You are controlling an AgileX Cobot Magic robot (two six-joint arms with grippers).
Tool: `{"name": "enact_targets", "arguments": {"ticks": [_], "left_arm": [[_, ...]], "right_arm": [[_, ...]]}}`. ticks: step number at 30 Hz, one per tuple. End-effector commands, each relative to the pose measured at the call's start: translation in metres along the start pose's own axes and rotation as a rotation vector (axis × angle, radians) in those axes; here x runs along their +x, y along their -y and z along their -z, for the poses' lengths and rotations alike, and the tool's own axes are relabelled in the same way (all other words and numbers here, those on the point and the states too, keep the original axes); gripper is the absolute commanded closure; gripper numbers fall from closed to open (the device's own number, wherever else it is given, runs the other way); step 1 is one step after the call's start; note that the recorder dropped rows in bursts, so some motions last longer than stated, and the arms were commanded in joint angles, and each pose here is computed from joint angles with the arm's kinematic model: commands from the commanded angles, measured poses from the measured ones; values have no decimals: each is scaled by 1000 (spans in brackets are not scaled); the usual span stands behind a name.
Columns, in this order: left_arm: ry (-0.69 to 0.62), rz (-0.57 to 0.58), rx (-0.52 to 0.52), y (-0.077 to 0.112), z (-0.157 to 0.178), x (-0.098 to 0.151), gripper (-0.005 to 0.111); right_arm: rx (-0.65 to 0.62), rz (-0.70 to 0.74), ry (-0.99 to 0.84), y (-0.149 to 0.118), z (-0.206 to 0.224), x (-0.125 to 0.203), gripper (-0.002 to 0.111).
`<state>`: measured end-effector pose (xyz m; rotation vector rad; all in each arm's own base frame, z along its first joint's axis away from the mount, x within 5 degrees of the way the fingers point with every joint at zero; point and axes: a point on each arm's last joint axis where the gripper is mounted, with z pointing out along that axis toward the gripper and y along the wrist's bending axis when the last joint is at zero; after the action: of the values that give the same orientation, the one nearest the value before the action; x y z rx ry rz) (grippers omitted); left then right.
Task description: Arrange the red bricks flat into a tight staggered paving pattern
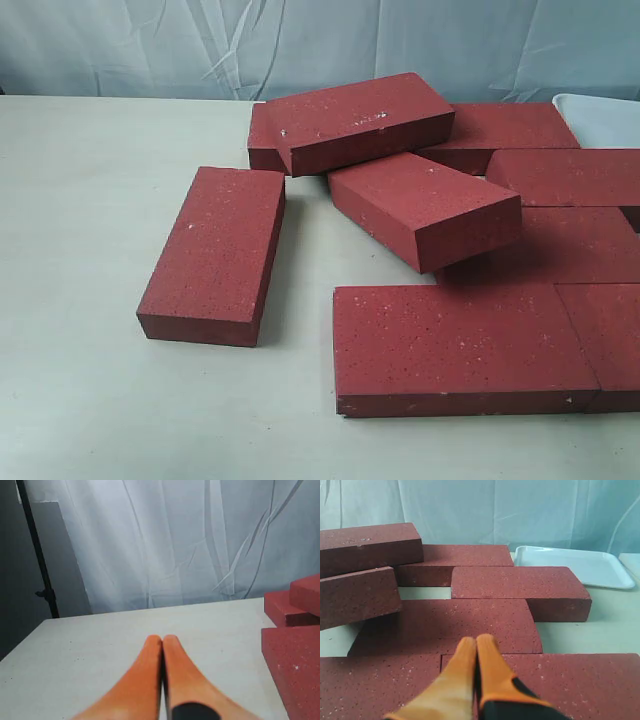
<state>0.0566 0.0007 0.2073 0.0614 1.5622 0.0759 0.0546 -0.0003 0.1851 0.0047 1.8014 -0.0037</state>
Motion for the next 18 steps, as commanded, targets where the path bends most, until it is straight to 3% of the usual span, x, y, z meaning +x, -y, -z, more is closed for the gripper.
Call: {"name": "enact_targets", "arguments": {"ticks": [1, 3, 5, 9, 14, 18], "left_arm": [[33, 70, -1, 0, 0, -2, 106], [33, 224, 8, 1, 0, -2, 106], [68, 307, 8, 0, 0, -5, 106], [207, 335, -10, -4, 2, -17, 106], [365, 462, 2, -7, 6, -30, 106], [523, 454, 72, -6, 16, -62, 106]], "right_arm": [[8, 5, 14, 0, 0, -1, 109], [8, 5, 14, 0, 0, -1, 109], [8, 5, 14, 0, 0, -1, 109], [8, 5, 14, 0, 0, -1, 109], [8, 5, 14, 0, 0, -1, 109], [8, 5, 14, 0, 0, -1, 109]]}}
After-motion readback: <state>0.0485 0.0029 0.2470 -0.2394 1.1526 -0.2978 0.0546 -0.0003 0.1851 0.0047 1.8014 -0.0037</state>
